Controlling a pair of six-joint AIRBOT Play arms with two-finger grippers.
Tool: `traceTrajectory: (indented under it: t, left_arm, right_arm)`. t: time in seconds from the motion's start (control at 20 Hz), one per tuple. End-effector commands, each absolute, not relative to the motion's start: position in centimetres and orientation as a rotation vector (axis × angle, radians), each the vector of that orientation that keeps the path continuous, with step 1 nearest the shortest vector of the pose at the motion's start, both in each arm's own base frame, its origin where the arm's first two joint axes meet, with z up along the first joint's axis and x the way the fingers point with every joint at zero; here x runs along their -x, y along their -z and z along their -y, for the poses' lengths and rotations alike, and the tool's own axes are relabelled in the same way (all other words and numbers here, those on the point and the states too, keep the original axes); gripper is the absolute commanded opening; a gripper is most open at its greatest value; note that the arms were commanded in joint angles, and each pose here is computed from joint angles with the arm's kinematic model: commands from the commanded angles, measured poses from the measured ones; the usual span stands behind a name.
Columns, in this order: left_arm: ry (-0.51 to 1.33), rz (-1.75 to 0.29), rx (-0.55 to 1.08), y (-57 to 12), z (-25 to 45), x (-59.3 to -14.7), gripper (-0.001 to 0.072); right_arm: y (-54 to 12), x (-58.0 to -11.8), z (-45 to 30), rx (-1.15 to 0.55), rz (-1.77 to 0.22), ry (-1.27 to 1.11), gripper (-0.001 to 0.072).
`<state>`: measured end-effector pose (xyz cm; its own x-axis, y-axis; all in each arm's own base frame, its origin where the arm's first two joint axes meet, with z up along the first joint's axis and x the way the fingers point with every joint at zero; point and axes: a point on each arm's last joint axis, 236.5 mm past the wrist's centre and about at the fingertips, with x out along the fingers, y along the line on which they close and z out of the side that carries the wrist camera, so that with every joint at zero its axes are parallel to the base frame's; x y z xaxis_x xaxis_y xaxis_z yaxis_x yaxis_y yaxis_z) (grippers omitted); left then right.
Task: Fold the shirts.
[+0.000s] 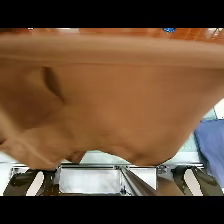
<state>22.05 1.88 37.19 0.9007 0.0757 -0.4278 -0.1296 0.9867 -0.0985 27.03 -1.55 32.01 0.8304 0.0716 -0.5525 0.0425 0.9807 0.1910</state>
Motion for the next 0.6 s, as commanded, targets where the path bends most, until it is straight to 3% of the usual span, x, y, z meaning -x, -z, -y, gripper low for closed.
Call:
traceTrajectory:
  t: [0.0,0.3,0.55]
  left_arm:
    - [-0.014,-0.662,0.24,-27.4,0.3,-29.1,0.002]
    - [0.033,-0.842,0.421,-13.5,1.4,-44.1,0.002]
    - [0.008,-0.962,0.46,-5.5,0.4,-52.9,0.002]
  right_arm:
    - [-25.1,-31.9,1.2,-0.271,-0.738,-0.119,0.0024]
    - [-10.5,-45.3,-1.5,-0.32,-0.947,-0.217,0.0025]
    - [-2.6,-54.2,-0.6,-0.474,-1.007,-0.175,0.0025]
